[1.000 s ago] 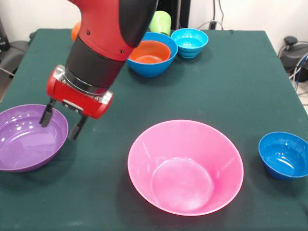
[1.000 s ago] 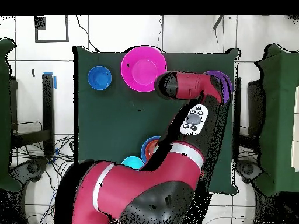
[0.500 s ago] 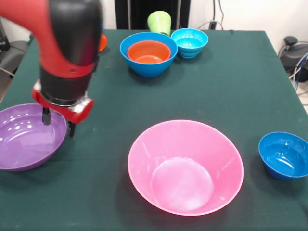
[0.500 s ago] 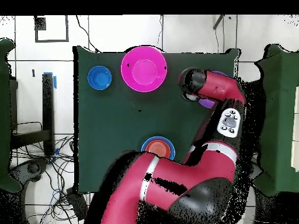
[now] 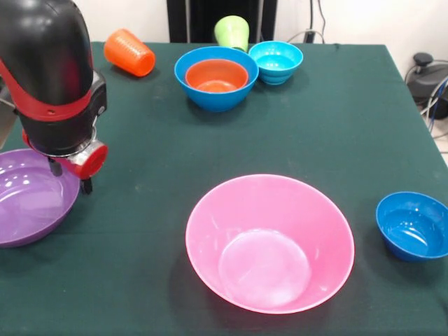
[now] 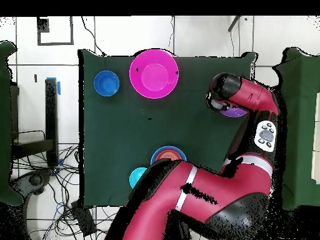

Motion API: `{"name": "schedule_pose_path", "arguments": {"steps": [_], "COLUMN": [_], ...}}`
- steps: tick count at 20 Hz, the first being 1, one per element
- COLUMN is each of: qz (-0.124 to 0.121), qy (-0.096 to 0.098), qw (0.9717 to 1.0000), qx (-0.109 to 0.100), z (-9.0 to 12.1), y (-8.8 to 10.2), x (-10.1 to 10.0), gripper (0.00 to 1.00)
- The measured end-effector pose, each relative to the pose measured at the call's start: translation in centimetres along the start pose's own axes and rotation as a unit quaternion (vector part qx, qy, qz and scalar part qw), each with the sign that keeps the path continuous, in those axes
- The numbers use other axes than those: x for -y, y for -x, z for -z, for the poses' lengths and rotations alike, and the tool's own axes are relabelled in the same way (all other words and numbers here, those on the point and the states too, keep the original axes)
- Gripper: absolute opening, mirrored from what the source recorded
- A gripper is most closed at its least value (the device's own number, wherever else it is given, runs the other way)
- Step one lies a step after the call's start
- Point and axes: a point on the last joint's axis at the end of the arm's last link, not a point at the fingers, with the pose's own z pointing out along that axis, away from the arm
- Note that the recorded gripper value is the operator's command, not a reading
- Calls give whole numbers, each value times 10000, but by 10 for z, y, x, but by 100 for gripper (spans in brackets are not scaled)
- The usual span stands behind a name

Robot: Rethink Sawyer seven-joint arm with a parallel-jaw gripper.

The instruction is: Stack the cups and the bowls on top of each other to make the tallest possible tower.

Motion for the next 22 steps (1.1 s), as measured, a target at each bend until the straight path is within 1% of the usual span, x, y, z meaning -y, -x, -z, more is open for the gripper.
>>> {"name": "schedule_pose_path", "arguments": {"steps": [3,10,15,22], "qz": [42,121,133,142], "qy": [32,74,99,100], "qw": [9999,9994,9991,9991], "qx": [108,310,380,386], "z": [6,20,25,25], "y": [6,18,22,22], "x": [-8,-20,-23,-24], "gripper": [100,100,100,100]}}
